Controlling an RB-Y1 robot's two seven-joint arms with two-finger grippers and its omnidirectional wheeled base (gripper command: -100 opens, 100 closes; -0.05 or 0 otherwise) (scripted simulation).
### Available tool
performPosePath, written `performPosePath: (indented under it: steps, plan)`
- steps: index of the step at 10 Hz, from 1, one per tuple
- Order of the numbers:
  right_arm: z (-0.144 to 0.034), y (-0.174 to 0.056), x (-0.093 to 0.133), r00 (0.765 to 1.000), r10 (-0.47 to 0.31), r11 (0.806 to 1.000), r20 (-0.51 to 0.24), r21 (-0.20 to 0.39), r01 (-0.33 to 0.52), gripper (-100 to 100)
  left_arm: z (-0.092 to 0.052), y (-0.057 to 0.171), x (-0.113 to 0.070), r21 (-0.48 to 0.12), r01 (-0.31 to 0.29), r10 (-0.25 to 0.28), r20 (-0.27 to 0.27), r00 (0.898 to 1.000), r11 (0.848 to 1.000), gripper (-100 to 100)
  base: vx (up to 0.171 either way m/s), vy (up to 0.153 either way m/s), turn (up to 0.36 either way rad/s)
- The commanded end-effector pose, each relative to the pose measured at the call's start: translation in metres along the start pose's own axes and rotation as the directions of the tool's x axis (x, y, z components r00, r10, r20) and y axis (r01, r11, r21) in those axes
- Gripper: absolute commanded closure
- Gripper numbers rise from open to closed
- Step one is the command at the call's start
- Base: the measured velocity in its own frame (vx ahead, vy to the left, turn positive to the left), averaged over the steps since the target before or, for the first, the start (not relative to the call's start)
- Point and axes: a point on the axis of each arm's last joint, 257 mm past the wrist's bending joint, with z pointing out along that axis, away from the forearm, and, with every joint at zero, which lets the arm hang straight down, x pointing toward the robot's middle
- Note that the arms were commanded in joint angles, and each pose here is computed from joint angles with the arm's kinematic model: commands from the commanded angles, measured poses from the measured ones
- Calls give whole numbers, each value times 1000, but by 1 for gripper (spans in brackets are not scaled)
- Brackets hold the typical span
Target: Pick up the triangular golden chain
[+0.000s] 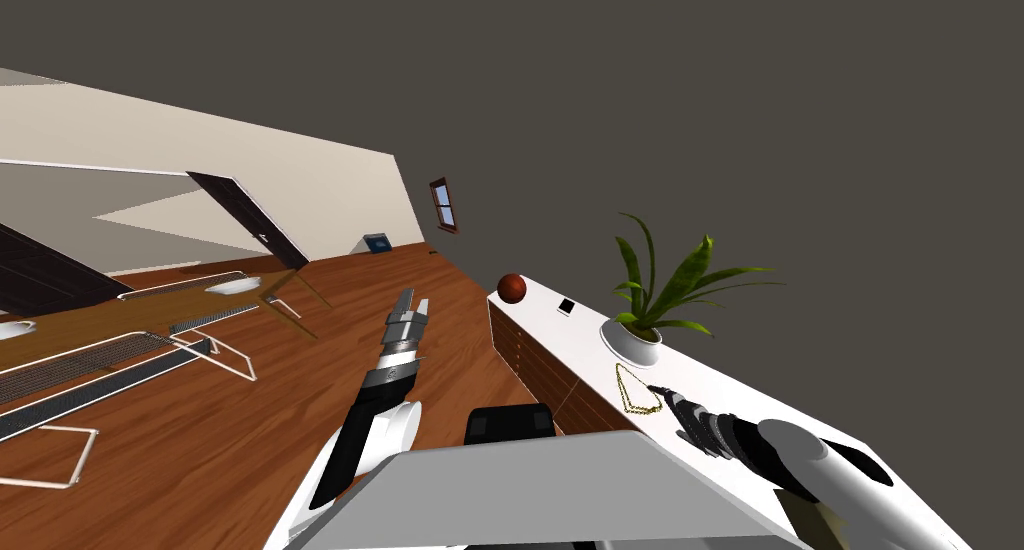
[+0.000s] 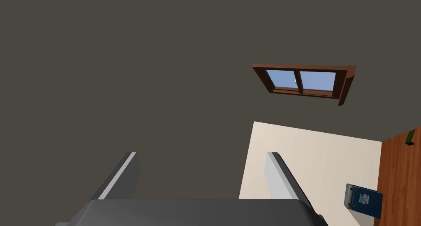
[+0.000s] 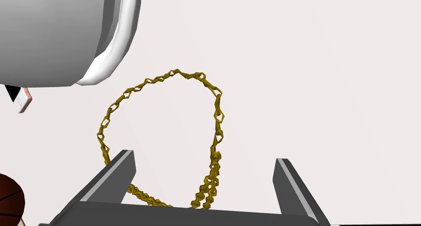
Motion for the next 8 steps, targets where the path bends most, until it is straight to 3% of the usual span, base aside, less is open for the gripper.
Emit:
performPosePath:
  steps: [1, 2, 4, 5, 7, 8]
  plan:
    - [0, 0, 0, 1000, 0, 1000, 0, 0, 0, 0, 0, 0, 0, 0, 0, 0, 0, 1000, 1000, 0, 0, 0, 0]
    - [15, -23, -5, 997, -72, 997, 33, 24, 71, -100, 0, 0, 0, 0, 0, 0, 0, 1000, 1000, 0, 67, 76, -232]
    - [22, -21, -9, 997, -54, 998, 51, 22, 53, -100, 0, 0, 0, 0, 0, 0, 0, 1000, 1000, 0, 46, 52, -160]
    - [33, -46, -11, 989, -130, 991, 72, 48, 127, -100, 0, 0, 0, 0, 0, 0, 0, 1000, 1000, 0, 61, 69, -213]
    - [41, -41, -18, 989, -109, 994, 97, 42, 105, -100, 0, 0, 0, 0, 0, 0, 0, 1000, 1000, 0, 45, 52, -156]
    - [50, -64, -20, 976, -186, 982, 114, 66, 179, -100, 0, 0, 0, 0, 0, 0, 0, 1000, 1000, 0, 47, 55, -164]
